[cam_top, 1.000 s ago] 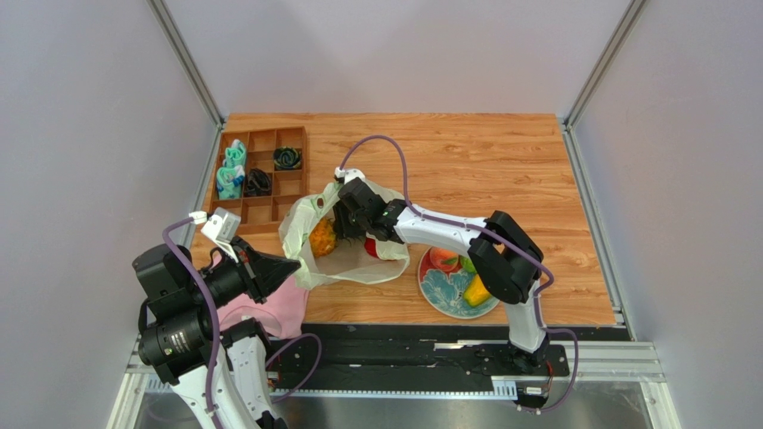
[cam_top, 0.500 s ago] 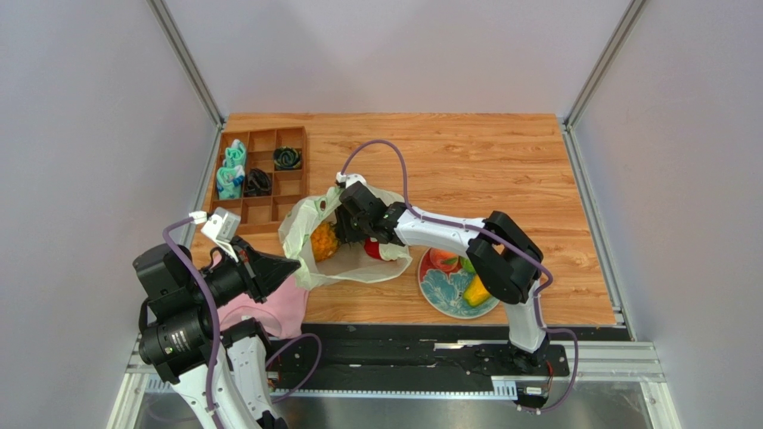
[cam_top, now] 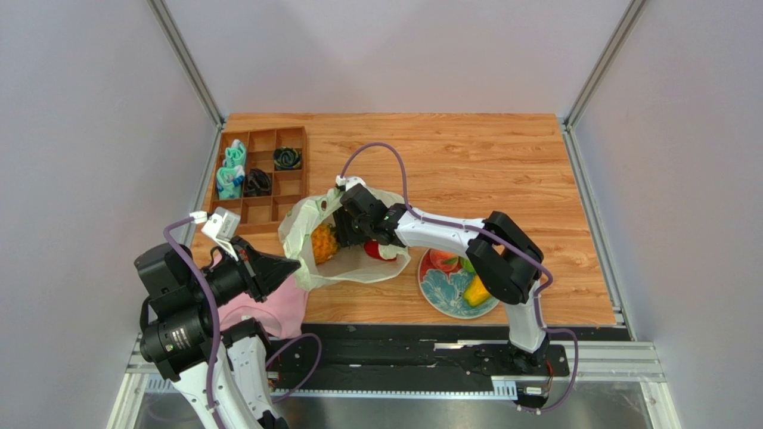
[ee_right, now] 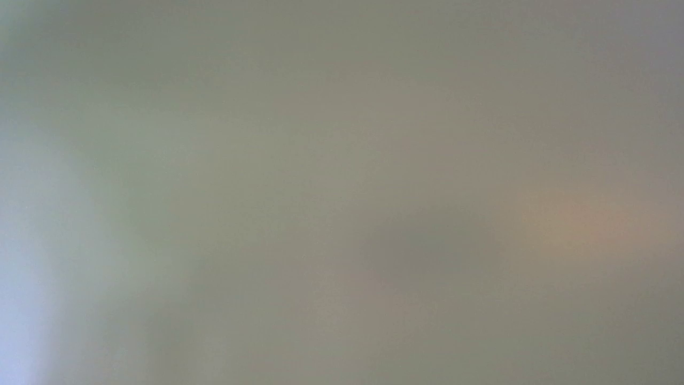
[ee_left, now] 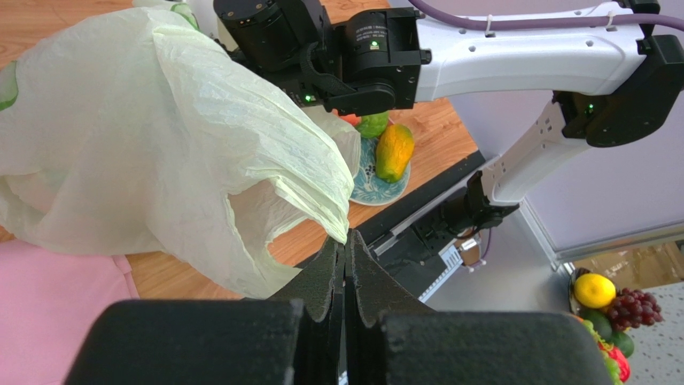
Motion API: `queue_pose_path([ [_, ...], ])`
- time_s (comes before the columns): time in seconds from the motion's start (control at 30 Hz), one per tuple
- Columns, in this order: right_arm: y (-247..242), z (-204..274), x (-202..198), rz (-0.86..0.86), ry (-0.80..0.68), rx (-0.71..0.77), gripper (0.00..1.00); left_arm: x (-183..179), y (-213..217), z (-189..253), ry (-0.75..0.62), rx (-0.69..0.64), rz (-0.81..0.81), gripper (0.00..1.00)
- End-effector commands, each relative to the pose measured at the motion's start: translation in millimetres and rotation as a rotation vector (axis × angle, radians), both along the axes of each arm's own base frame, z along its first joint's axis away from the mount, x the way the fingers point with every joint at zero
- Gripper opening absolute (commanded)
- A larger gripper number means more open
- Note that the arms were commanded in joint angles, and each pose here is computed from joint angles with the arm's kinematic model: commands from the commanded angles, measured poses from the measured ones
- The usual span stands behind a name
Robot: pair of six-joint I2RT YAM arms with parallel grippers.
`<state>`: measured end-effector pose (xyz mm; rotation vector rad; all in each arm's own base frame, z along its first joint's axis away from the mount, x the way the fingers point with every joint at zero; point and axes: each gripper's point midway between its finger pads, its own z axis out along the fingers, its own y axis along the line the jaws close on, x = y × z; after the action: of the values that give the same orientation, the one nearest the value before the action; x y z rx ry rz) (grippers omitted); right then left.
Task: Take the fake fruits out of the plastic bag
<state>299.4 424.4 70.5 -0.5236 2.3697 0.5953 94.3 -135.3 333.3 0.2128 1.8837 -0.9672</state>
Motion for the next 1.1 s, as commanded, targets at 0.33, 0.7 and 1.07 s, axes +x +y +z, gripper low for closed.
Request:
queue_pose_path([
  [0.33, 8, 19, -14, 0.062, -0.036, 0.003, 0.12, -7, -7, -8, 0.104, -0.093, 0.001, 0.0],
  [0.7, 18, 133, -2, 0.259, -0.292, 0.146, 0.0, 2, -3, -13, 0.128, -0.125, 0.001, 0.0],
  [1.07, 19, 177, -52, 0.582, -0.339, 0.239, 0.0, 36, 11, 13, 0.074, -0.174, 0.008, 0.0],
])
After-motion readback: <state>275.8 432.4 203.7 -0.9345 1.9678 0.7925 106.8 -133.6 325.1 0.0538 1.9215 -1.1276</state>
